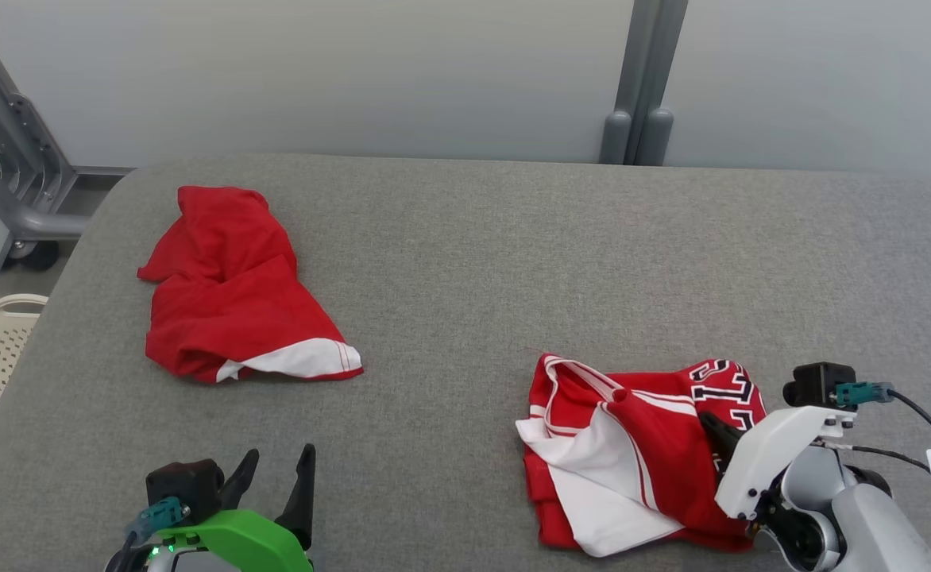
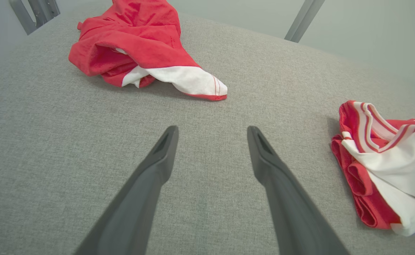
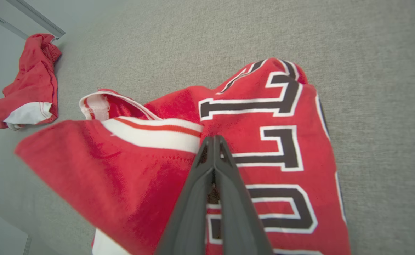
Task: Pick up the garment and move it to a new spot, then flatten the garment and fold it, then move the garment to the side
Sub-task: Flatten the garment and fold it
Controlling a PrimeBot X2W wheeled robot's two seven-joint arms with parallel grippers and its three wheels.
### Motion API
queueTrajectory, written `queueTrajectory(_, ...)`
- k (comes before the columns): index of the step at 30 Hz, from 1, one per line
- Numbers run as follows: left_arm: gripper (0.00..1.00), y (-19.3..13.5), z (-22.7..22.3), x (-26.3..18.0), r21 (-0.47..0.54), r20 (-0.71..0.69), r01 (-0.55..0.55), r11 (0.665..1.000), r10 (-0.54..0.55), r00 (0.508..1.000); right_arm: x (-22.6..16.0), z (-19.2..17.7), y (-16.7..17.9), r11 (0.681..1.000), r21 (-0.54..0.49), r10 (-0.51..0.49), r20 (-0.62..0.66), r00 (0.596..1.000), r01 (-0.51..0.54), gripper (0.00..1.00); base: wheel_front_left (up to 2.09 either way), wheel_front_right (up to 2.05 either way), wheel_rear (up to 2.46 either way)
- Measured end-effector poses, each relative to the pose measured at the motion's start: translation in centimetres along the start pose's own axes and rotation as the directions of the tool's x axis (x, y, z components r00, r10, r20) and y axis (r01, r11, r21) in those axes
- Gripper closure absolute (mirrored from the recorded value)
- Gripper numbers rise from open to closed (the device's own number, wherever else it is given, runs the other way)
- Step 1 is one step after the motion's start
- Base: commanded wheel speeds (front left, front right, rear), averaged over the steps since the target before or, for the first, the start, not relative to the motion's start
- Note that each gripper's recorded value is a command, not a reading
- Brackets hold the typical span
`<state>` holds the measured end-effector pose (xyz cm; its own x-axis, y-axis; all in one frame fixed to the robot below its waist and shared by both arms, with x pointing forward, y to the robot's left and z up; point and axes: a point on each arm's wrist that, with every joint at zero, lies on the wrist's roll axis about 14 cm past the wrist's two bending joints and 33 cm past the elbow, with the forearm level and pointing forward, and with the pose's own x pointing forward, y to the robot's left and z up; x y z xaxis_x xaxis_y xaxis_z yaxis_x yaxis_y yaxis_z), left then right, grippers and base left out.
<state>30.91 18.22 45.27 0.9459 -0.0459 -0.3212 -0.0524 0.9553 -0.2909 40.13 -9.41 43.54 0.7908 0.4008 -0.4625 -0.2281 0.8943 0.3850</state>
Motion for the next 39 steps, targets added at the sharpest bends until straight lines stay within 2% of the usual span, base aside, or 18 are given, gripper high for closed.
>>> queueTrajectory(12, 0.00, 0.4, -0.1, -0.3, -0.005, -0.003, -0.013, 1.000, 0.013, 1.000, 0.3, -3.2, 6.2, 0.986, -0.008, 0.167, -0.088, 0.982, -0.168, 1.00, 0.00, 0.00, 0.00)
queueTrajectory(15, 0.00, 0.4, -0.1, -0.3, -0.007, -0.004, -0.014, 1.000, 0.014, 1.000, -0.3, -4.7, 8.2, 0.974, -0.006, 0.225, -0.134, 0.965, -0.228, 1.00, 0.00, 0.00, 0.00)
queueTrajectory(16, 0.00, 0.4, -0.2, -0.2, -0.009, -0.006, -0.013, 1.000, 0.013, 1.000, -0.8, -6.0, 9.7, 0.962, 0.003, 0.268, -0.175, 0.947, -0.272, 1.00, 0.00, 0.00, 0.00)
queueTrajectory(22, 0.00, 0.3, -0.2, 0.0, -0.008, -0.011, -0.009, 1.000, 0.009, 1.000, -1.9, -7.2, 13.2, 0.927, 0.006, 0.368, -0.199, 0.908, -0.375, 1.00, 0.00, 0.00, 0.00)
queueTrajectory(27, 0.00, 0.1, -0.1, 0.0, -0.005, -0.009, -0.003, 1.000, 0.002, 1.000, -2.2, -6.4, 13.5, 0.920, 0.007, 0.388, -0.156, 0.909, -0.391, 1.00, 0.00, 0.00, 0.00)
queueTrajectory(39, 0.00, -0.9, 0.1, 0.6, 0.003, -0.008, 0.028, 1.000, -0.028, 1.000, -2.9, -0.6, 9.9, 0.948, -0.066, 0.314, 0.029, 0.949, -0.312, 1.00, 0.00, 0.00, 0.00)
